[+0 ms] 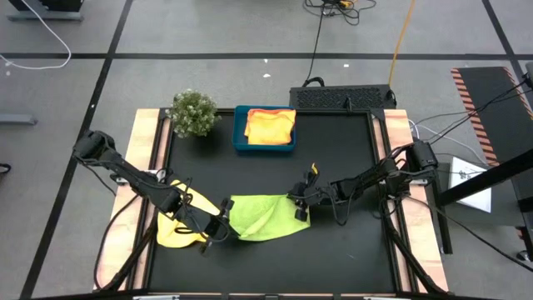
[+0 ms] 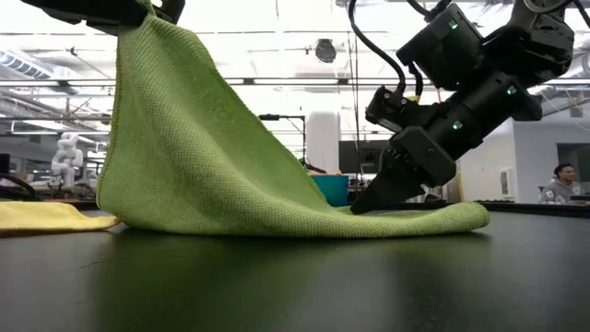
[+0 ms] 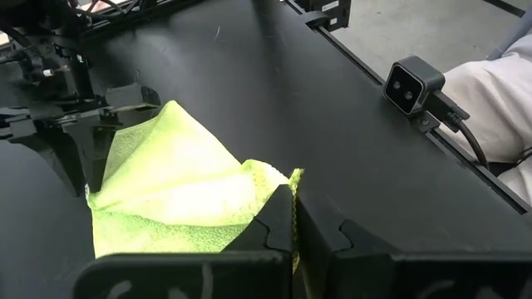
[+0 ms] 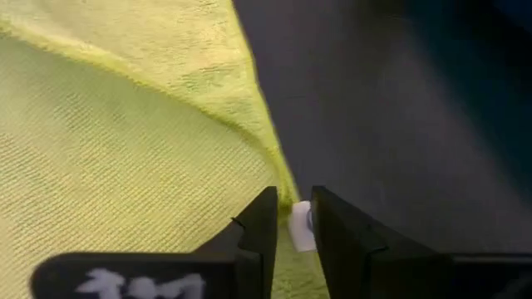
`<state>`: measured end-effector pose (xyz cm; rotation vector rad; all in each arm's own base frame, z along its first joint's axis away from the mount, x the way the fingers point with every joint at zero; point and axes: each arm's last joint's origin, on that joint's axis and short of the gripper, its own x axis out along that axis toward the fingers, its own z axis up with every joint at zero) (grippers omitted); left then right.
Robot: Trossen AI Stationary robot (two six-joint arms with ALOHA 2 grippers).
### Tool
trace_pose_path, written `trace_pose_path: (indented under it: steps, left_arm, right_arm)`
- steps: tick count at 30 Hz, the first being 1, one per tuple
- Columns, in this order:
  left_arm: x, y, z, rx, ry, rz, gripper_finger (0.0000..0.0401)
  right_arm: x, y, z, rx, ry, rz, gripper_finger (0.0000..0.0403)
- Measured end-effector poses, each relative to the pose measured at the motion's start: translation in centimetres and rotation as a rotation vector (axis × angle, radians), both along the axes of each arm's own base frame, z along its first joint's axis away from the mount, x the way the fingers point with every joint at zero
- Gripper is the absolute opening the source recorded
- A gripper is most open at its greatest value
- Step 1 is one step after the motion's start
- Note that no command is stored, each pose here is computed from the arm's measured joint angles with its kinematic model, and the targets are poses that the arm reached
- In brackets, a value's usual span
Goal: Fold microfiber towels
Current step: Fold the green microfiber towel
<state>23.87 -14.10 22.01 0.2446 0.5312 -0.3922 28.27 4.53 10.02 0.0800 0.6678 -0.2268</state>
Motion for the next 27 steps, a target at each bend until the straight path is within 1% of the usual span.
trace_pose_path:
  steps: [5,10,14,17,21,24,27]
  left_arm:
    - [0.0,0.0,0.0,-0.003,0.0,0.002,0.0016]
    - [0.0,0.0,0.0,-0.004,0.001,0.002,0.0005]
    - [0.0,0.0,0.0,-0.006,0.001,0.003,0.0017]
    - [0.0,0.0,0.0,-0.004,0.001,0.003,0.0015]
    - [0.1,0.1,0.0,-0.005,0.001,0.009,0.0005]
    - [0.2,0.3,0.0,-0.014,0.004,0.02,0.0014]
    - [0.2,0.3,0.0,-0.019,0.007,0.025,0.0021]
  right_arm:
    - [0.1,0.1,0.1,0.05,-0.011,0.044,0.0055]
    - [0.3,-0.3,0.3,0.098,-0.04,-0.002,0.0059]
    - [0.4,-0.5,0.2,0.096,-0.039,-0.007,0.0061]
    - [0.4,-0.6,0.1,0.094,-0.034,-0.008,0.0058]
    - [0.5,-0.8,-0.9,0.109,-0.001,0.005,0.0048]
    - [0.6,-0.9,-1.4,0.111,0.011,0.006,0.0035]
    - [0.6,-0.9,-1.4,0.09,0.01,0.021,0.001]
